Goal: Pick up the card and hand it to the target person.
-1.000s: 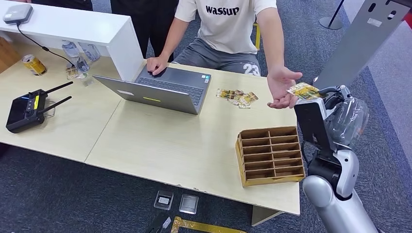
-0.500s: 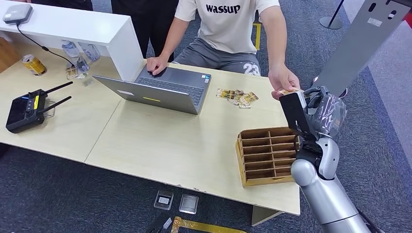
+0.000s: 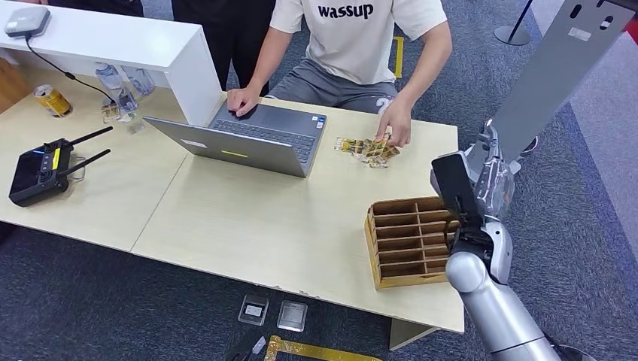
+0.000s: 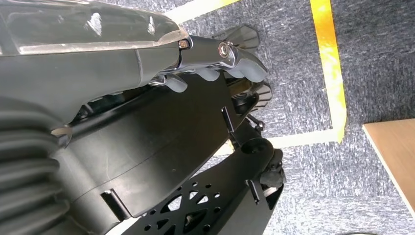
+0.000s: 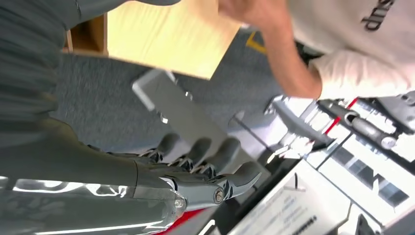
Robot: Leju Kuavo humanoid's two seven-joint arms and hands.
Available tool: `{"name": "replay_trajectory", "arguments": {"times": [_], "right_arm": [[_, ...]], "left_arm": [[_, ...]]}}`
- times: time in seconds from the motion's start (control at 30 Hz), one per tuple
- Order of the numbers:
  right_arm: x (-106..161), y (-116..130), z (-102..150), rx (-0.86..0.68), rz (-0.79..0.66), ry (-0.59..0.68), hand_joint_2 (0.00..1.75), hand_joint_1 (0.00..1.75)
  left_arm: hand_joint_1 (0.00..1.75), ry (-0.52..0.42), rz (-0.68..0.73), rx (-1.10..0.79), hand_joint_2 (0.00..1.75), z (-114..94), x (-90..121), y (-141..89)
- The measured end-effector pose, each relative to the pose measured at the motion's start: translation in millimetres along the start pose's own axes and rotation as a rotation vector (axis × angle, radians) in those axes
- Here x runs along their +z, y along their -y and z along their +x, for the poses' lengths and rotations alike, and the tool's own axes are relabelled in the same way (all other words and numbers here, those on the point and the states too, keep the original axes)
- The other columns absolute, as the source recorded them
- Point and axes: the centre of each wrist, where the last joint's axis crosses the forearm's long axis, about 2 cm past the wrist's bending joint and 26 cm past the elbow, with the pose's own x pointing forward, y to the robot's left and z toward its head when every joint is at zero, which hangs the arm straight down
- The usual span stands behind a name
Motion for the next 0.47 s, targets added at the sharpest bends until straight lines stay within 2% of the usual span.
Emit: {"name": "replay_trajectory", "arguments": {"times": [0.2,0.47], "right_arm": [[31.9,23.3,-1.9,-0.254,0.005,-0.001,1.75,0.0],[68.7,43.9,1.5,-0.451,0.074,0.004,1.75,0.0]], "left_arm": [[0.0,-0.005,0.008,0.023,0.0,0.0,0.0,-0.3],[0.0,-0.003,0.021,0.051,0.0,0.2,-0.1,-1.5]]}}
